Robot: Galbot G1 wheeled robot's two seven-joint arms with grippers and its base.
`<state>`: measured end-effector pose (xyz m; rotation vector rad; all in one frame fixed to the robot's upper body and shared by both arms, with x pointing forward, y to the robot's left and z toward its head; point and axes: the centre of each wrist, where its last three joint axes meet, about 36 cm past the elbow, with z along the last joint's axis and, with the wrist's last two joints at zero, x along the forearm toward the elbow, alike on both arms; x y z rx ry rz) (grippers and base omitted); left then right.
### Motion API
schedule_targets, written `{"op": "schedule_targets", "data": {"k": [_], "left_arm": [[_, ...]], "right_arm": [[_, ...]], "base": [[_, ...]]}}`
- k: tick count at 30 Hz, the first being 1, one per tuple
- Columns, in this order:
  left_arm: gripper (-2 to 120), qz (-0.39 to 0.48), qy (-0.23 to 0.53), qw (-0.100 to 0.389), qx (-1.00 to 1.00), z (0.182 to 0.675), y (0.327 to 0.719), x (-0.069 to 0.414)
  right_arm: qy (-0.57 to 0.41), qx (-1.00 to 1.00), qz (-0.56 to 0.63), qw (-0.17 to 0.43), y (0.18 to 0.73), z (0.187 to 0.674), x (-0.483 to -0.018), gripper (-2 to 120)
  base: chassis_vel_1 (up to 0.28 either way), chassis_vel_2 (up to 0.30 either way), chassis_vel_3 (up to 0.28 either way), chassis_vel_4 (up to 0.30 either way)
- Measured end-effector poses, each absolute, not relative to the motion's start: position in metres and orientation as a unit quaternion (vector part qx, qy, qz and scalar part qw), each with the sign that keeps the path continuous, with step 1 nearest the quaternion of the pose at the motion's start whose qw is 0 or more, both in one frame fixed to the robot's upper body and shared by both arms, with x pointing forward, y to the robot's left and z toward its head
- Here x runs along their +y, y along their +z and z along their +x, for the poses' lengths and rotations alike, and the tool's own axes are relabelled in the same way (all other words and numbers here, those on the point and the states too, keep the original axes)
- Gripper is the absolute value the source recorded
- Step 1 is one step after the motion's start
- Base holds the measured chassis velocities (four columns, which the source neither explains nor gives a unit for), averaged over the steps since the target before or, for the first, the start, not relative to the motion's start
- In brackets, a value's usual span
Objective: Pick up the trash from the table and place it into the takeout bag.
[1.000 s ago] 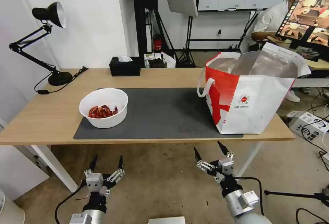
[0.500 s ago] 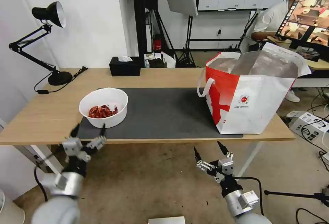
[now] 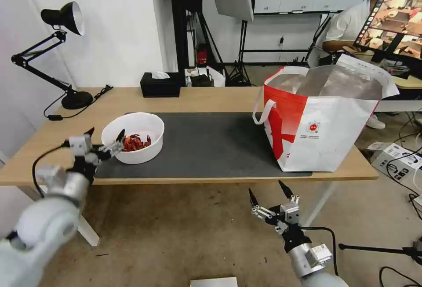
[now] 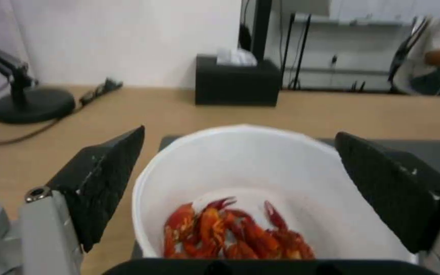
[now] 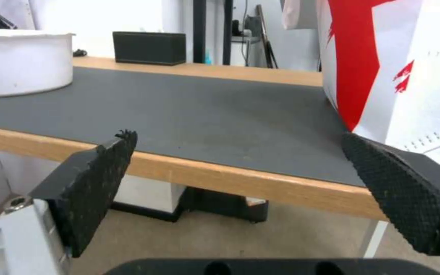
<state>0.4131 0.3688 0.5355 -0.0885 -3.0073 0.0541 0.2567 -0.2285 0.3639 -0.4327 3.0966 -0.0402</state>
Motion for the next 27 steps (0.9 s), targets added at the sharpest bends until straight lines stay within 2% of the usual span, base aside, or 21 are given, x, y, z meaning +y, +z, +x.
{"op": "schedule_targets", "data": {"k": [2, 4, 6, 8, 9, 12, 18, 27], "left_arm": [[100, -0.028, 0.020, 0.083, -0.996, 0.420, 0.540, 0.372], [100, -0.029, 0.032, 0.126, -0.991, 0.430, 0.545, 0.380], [100, -0.030, 0.035, 0.140, -0.989, 0.433, 0.546, 0.382], [100, -0.028, 0.038, 0.180, -0.983, 0.445, 0.548, 0.387], [100, -0.028, 0.038, 0.180, -0.983, 0.445, 0.548, 0.387], [100, -0.019, 0.040, 0.220, -0.974, 0.455, 0.551, 0.395], [100, 0.016, 0.043, 0.254, -0.966, 0.469, 0.550, 0.407], [100, 0.014, 0.128, 0.292, -0.948, 0.490, 0.554, 0.425]], "right_arm": [[-0.013, 0.990, -0.138, 0.007, 0.364, 0.257, -0.229, 100], [-0.013, 0.990, -0.138, 0.007, 0.364, 0.257, -0.229, 100], [-0.013, 0.990, -0.138, 0.007, 0.364, 0.257, -0.229, 100], [-0.013, 0.990, -0.138, 0.007, 0.364, 0.257, -0.228, 100], [-0.013, 0.990, -0.138, 0.007, 0.364, 0.257, -0.228, 100], [-0.013, 0.990, -0.138, 0.007, 0.364, 0.257, -0.228, 100], [-0.013, 0.990, -0.138, 0.007, 0.364, 0.257, -0.228, 100], [-0.013, 0.990, -0.138, 0.007, 0.364, 0.257, -0.228, 100]], "base": [[0.000, 0.000, 0.000, 0.000], [0.000, 0.000, 0.000, 0.000], [0.000, 0.000, 0.000, 0.000], [0.000, 0.000, 0.000, 0.000], [0.000, 0.000, 0.000, 0.000], [0.000, 0.000, 0.000, 0.000], [0.000, 0.000, 0.000, 0.000], [0.000, 0.000, 0.000, 0.000]]}}
